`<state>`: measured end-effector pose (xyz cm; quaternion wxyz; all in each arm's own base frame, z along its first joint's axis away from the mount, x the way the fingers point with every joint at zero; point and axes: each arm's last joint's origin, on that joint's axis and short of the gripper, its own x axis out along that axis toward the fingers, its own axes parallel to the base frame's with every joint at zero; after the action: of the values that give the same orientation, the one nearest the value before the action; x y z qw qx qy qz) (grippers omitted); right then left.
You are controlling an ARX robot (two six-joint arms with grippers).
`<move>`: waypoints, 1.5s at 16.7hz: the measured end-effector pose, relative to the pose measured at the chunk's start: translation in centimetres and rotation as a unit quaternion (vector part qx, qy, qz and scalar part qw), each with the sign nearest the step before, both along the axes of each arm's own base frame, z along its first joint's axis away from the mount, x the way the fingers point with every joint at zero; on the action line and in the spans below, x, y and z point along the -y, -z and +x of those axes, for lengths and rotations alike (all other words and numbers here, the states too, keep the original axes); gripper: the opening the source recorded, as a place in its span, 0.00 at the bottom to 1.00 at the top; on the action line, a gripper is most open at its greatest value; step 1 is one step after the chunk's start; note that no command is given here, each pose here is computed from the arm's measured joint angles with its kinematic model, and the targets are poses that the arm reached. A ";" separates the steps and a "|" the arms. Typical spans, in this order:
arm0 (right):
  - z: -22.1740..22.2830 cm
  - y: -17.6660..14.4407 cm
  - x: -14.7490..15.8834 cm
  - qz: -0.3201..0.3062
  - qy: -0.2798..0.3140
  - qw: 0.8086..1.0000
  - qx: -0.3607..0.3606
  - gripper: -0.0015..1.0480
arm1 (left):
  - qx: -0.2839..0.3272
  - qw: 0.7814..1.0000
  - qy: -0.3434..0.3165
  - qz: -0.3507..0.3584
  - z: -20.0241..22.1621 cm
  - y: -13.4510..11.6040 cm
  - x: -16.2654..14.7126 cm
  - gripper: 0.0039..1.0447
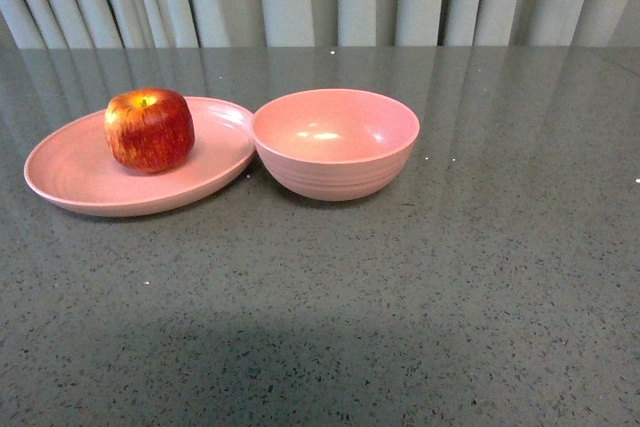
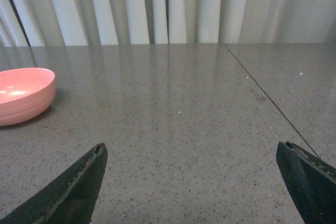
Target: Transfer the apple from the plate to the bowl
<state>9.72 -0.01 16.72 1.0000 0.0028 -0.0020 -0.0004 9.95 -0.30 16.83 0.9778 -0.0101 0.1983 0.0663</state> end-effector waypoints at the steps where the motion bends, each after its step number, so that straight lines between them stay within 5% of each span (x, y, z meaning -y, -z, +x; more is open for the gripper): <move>1: 0.0 0.0 0.0 0.000 0.000 1.000 0.000 0.94 | 0.018 1.000 0.001 -0.002 0.1 -0.7 0.0 0.94; 10: 0.0 0.0 0.0 0.000 0.000 1.000 0.001 0.94 | 0.110 0.992 0.059 -0.003 6.6 -8.5 -1.1 0.94; 17: 0.0 0.0 0.0 0.000 0.000 1.000 0.001 0.94 | 0.053 0.985 0.165 -0.010 15.8 -11.8 1.5 0.94; 25: 0.0 0.0 0.0 0.000 0.000 1.000 0.000 0.94 | -0.086 0.973 0.213 -0.015 23.8 -8.0 4.4 0.94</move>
<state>9.72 0.00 16.72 1.0000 0.0028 -0.0024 0.0000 33.76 -4.68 24.79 0.9487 0.0234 0.2798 -0.1454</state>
